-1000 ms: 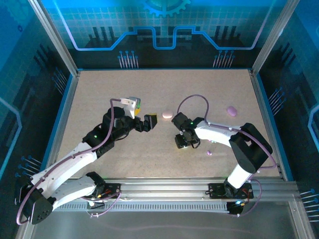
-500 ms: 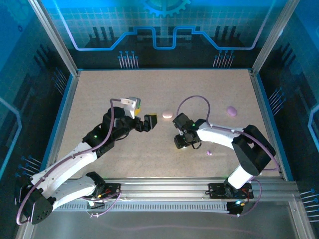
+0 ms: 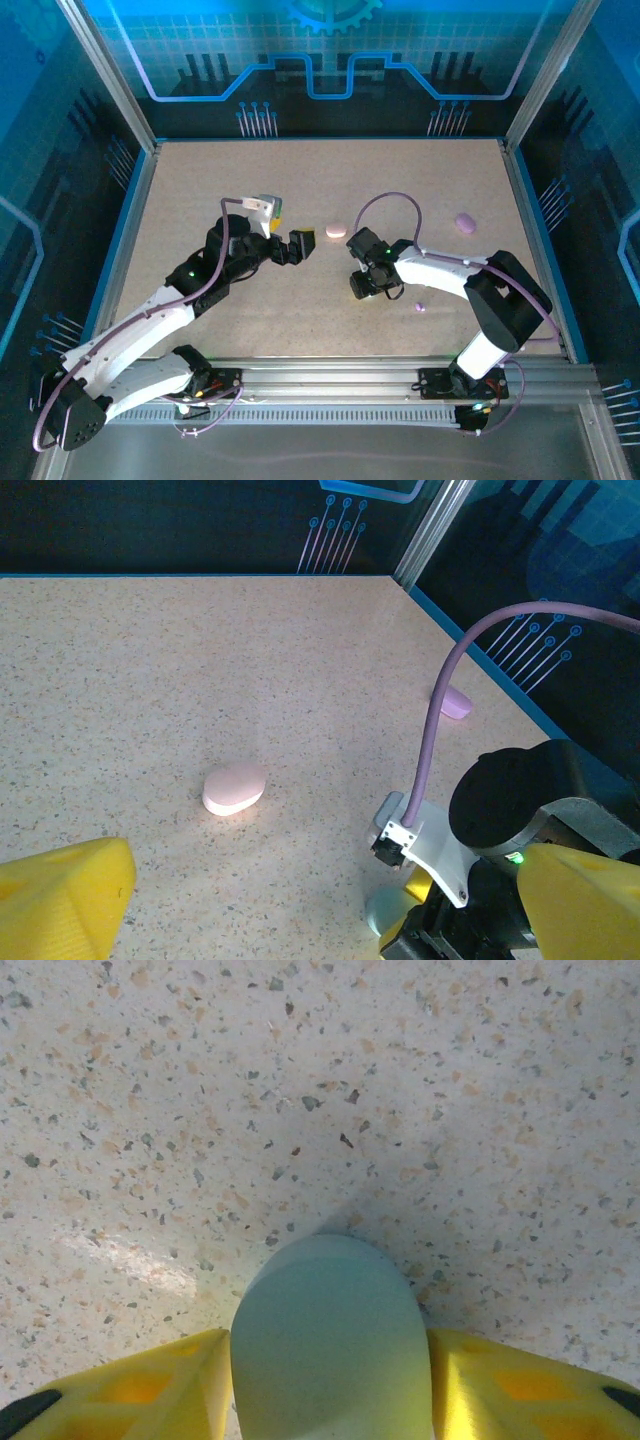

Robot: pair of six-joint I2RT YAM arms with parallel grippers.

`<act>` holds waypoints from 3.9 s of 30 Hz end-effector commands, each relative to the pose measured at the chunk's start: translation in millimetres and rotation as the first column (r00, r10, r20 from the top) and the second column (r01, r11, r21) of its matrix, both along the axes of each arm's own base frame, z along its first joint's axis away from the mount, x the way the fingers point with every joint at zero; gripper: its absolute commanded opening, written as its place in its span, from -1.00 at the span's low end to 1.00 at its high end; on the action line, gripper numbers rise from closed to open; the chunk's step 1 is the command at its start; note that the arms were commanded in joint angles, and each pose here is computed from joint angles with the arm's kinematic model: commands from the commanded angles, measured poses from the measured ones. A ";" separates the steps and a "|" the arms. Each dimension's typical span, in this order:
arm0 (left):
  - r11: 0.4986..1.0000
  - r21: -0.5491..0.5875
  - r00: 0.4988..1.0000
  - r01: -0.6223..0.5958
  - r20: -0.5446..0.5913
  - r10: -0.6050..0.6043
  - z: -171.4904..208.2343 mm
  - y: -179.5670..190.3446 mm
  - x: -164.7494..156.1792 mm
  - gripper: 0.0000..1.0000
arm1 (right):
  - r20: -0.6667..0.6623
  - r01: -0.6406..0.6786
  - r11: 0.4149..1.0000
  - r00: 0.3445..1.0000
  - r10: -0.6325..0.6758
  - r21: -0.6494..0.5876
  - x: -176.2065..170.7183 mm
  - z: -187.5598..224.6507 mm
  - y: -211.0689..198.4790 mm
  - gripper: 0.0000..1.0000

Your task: Insert wireless bluetooth earbuds into charging case

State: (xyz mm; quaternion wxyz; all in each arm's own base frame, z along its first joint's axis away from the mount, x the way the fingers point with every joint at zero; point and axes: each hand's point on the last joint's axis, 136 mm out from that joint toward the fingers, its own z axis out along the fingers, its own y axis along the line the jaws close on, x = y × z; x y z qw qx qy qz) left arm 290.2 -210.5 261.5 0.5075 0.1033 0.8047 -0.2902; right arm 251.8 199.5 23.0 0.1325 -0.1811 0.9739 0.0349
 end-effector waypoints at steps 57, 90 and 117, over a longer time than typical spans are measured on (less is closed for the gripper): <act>0.864 -0.259 0.818 0.432 -0.292 -0.496 26.2 -118.5 -41.7 -0.09 | 0.902 -0.716 0.697 0.329 0.280 0.045 -17.3 275.0 59.4 -0.41; 0.798 -0.513 0.790 0.316 -0.323 -0.521 71.3 -112.0 -53.7 -0.74 | 0.972 -0.780 0.624 0.175 0.157 0.040 -20.4 303.6 44.3 0.04; 0.822 -0.504 0.800 0.266 -0.360 -0.480 63.5 -105.2 -43.5 -0.75 | 0.982 -0.784 0.619 0.147 0.117 0.044 -22.0 312.2 40.9 0.07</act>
